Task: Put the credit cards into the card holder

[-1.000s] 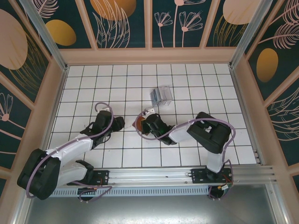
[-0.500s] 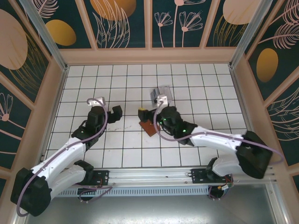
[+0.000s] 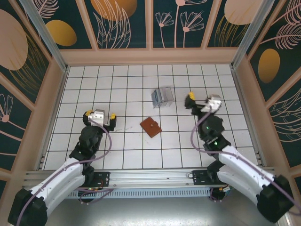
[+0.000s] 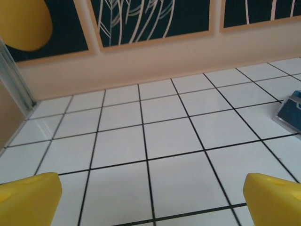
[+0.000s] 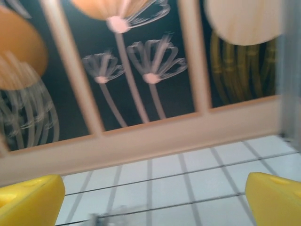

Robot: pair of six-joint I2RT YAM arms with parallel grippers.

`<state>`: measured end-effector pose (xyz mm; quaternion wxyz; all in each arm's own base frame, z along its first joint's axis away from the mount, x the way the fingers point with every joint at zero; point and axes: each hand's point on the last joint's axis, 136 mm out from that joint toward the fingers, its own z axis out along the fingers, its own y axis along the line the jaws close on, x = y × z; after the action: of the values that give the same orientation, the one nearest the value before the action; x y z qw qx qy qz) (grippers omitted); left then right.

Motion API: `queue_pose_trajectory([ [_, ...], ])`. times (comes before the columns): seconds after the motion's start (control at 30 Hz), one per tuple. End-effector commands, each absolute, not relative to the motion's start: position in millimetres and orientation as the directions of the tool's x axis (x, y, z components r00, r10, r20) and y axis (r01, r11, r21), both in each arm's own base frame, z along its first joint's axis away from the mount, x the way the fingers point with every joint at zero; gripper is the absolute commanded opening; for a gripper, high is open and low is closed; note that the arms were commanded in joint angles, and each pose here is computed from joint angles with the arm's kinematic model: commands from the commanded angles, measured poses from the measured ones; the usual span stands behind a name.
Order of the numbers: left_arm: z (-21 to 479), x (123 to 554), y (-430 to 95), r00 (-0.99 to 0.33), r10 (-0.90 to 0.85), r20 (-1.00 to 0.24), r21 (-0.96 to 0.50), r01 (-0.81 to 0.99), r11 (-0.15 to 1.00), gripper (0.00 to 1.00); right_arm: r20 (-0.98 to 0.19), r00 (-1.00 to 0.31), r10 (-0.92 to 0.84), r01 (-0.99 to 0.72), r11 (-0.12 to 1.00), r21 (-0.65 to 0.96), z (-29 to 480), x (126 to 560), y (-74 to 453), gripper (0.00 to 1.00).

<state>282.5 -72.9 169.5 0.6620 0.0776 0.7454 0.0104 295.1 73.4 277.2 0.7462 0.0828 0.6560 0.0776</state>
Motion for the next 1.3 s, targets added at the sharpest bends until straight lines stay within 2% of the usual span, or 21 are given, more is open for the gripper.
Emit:
queue_pose_trajectory([
  [0.0, 193.7, 283.3, -58.3, 0.013, 0.182, -0.983, 0.182, 0.007, 0.983, 0.99, -0.958, 0.211, 0.196, 0.050, 0.976, 0.211, 264.8, 282.3, 37.1, 0.99],
  [0.17, 178.2, 283.2, -34.8, 0.023, 0.218, -0.976, 0.215, -0.105, 0.971, 0.99, -0.985, 0.098, 0.139, 0.066, 0.987, 0.146, 196.2, 283.5, 9.6, 0.99],
  [0.3, 153.7, 305.6, -25.5, -0.075, 0.155, -0.985, 0.160, -0.077, 0.984, 0.99, -0.987, 0.031, 0.158, 0.109, 0.981, 0.160, 159.5, 287.8, -8.2, 0.99],
  [0.37, 150.8, 313.5, -23.0, -0.086, 0.140, -0.986, 0.147, -0.081, 0.986, 0.99, -0.987, -0.012, 0.161, 0.073, 0.984, 0.160, 156.9, 300.9, -5.1, 0.99],
  [0.5, 162.2, 326.4, -5.9, -0.017, 0.000, -1.000, 0.002, -0.121, 0.993, 0.99, -0.990, -0.021, 0.140, 0.061, 0.989, 0.138, 156.1, 319.5, -5.6, 0.99],
  [0.67, 164.3, 348.1, 7.0, -0.001, 0.005, -1.000, 0.005, -0.198, 0.980, 0.99, -0.995, -0.034, 0.098, 0.082, 0.992, 0.095, 152.4, 349.4, -11.1, 0.99],
  [0.8, 155.5, 354.0, 15.3, 0.002, -0.009, -1.000, -0.010, -0.222, 0.975, 0.99, -0.989, -0.048, 0.143, 0.106, 0.985, 0.138, 131.5, 360.1, -23.4, 0.99],
  [0.9, 151.0, 359.1, 19.1, -0.020, -0.026, -0.999, -0.021, -0.228, 0.973, 0.99, -0.984, -0.131, 0.117, 0.067, 0.992, 0.109, 122.2, 377.1, -15.7, 0.99],
  [0.97, 140.0, 366.6, 18.0, -0.055, -0.045, -0.997, -0.034, -0.180, 0.983, 0.99, -0.984, -0.131, 0.117, 0.065, 0.992, 0.109, 122.0, 376.0, -14.9, 0.99],
  [1.0, 143.7, 369.8, 21.5, -0.019, -0.055, -0.998, -0.050, -0.185, 0.981, 0.99, -0.983, -0.142, 0.118, 0.065, 0.992, 0.110, 120.1, 376.3, -14.3, 0.99],
  [1.07, 136.4, 371.7, 25.4, -0.074, -0.070, -0.995, -0.053, -0.208, 0.977, 0.99, -0.983, -0.137, 0.118, 0.065, 0.992, 0.110, 121.1, 376.4, -14.4, 0.99],
  [1.27, 138.1, 371.9, 27.3, -0.060, -0.074, -0.995, -0.059, -0.216, 0.975, 0.99, -0.983, -0.138, 0.117, 0.065, 0.992, 0.109, 121.1, 376.3, -14.4, 0.99],
])
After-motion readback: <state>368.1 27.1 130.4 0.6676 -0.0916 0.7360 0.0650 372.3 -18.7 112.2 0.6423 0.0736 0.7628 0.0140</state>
